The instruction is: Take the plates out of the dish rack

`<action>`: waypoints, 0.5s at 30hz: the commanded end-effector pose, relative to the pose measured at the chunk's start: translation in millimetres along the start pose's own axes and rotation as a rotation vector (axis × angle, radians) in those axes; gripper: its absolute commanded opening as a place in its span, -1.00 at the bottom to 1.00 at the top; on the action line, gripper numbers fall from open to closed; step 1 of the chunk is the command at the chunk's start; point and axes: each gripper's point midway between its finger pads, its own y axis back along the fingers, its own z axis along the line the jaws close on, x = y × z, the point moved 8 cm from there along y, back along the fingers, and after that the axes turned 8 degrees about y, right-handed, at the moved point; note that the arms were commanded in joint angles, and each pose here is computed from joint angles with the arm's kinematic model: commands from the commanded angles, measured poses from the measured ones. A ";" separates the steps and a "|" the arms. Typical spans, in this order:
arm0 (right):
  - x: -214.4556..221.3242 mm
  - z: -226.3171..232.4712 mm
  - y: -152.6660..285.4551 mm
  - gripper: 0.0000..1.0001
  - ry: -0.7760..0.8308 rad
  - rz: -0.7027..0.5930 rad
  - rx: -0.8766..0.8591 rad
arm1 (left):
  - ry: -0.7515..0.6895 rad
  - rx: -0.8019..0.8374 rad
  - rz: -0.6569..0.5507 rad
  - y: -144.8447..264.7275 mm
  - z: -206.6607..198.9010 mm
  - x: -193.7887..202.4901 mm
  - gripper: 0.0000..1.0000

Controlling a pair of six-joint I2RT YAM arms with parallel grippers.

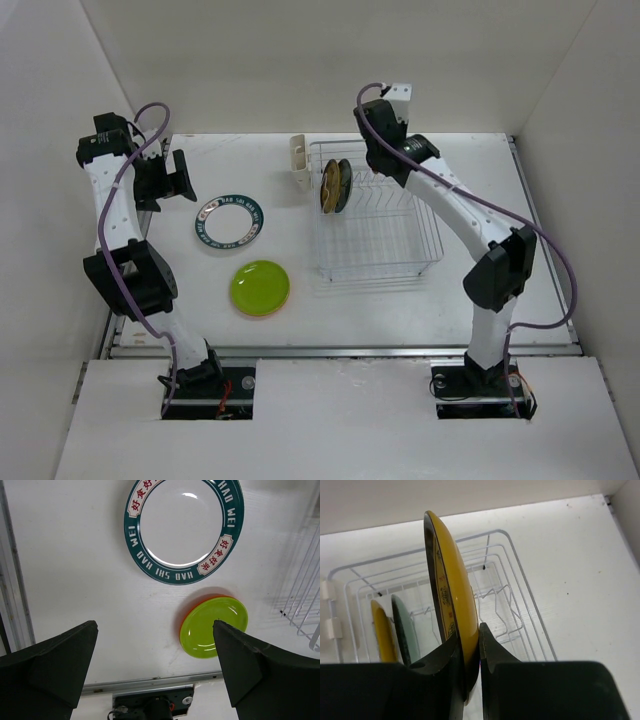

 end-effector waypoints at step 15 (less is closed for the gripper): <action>84.9 165.9 148.4 -1.00 0.444 0.161 -1.438 | -0.006 -0.083 -0.054 22.8 2.4 5.9 1.00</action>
